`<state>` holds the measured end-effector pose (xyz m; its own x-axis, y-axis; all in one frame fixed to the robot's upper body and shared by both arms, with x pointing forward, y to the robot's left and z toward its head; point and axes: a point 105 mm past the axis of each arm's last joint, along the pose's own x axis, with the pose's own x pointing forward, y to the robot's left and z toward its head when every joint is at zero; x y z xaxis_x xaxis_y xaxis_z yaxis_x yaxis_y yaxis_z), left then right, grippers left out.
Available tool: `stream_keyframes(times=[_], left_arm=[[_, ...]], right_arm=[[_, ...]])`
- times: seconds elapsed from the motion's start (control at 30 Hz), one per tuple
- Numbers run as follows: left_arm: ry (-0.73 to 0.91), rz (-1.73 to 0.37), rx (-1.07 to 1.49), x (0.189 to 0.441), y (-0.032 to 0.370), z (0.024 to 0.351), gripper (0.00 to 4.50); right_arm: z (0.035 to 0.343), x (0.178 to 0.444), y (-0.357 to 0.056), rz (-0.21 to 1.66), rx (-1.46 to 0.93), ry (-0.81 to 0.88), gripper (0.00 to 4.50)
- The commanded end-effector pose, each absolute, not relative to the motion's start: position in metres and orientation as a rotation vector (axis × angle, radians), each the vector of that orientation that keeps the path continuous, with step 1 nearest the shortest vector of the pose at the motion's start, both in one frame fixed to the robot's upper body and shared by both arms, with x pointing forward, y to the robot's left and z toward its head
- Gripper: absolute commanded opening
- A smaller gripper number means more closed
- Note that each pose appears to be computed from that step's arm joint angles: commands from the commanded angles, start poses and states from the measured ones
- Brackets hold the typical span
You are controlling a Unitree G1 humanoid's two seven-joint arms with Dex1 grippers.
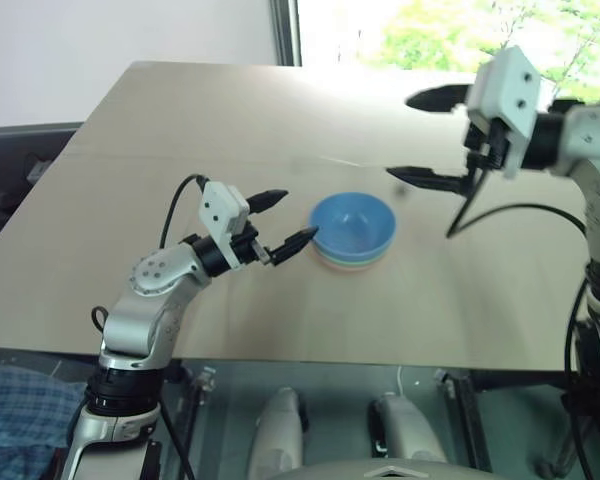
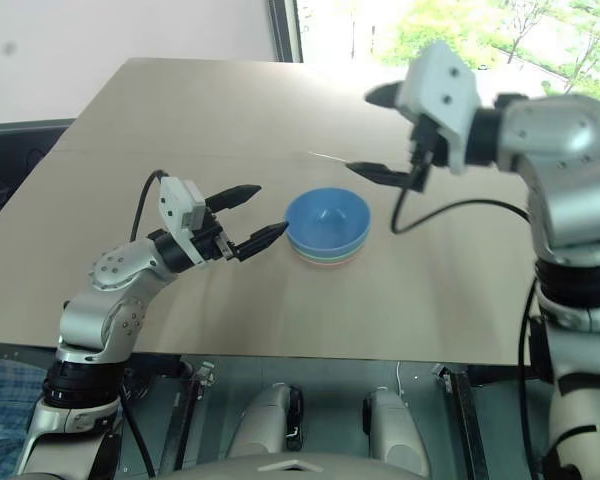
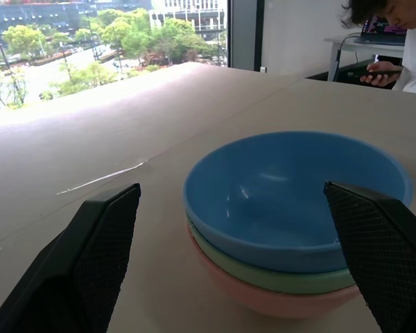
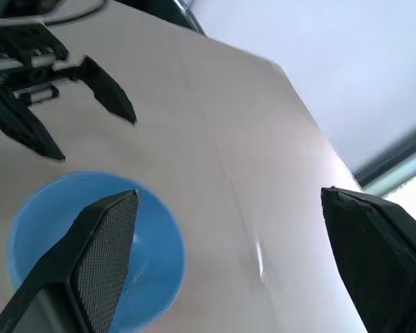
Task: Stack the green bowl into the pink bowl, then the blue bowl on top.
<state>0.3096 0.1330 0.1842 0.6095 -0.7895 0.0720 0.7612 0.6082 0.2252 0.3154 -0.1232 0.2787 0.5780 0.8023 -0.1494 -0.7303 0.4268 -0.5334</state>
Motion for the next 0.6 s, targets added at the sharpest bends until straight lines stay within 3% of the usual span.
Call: stream_keyframes(times=[0.03,0.3,0.6], left_arm=[[-0.186,-0.902,0.180,0.310,0.130,0.188,4.50],[-0.149,-0.875,0.193,0.313,0.136,0.173,4.50],[-0.122,-0.831,0.239,0.306,0.150,0.158,4.50]], right_arm=[[0.269,0.308,-0.163,0.757,-0.394,-0.168,4.42],[0.185,0.267,-0.219,0.664,-0.309,-0.069,4.42],[0.146,0.232,-0.220,0.770,-0.316,-0.054,4.42]])
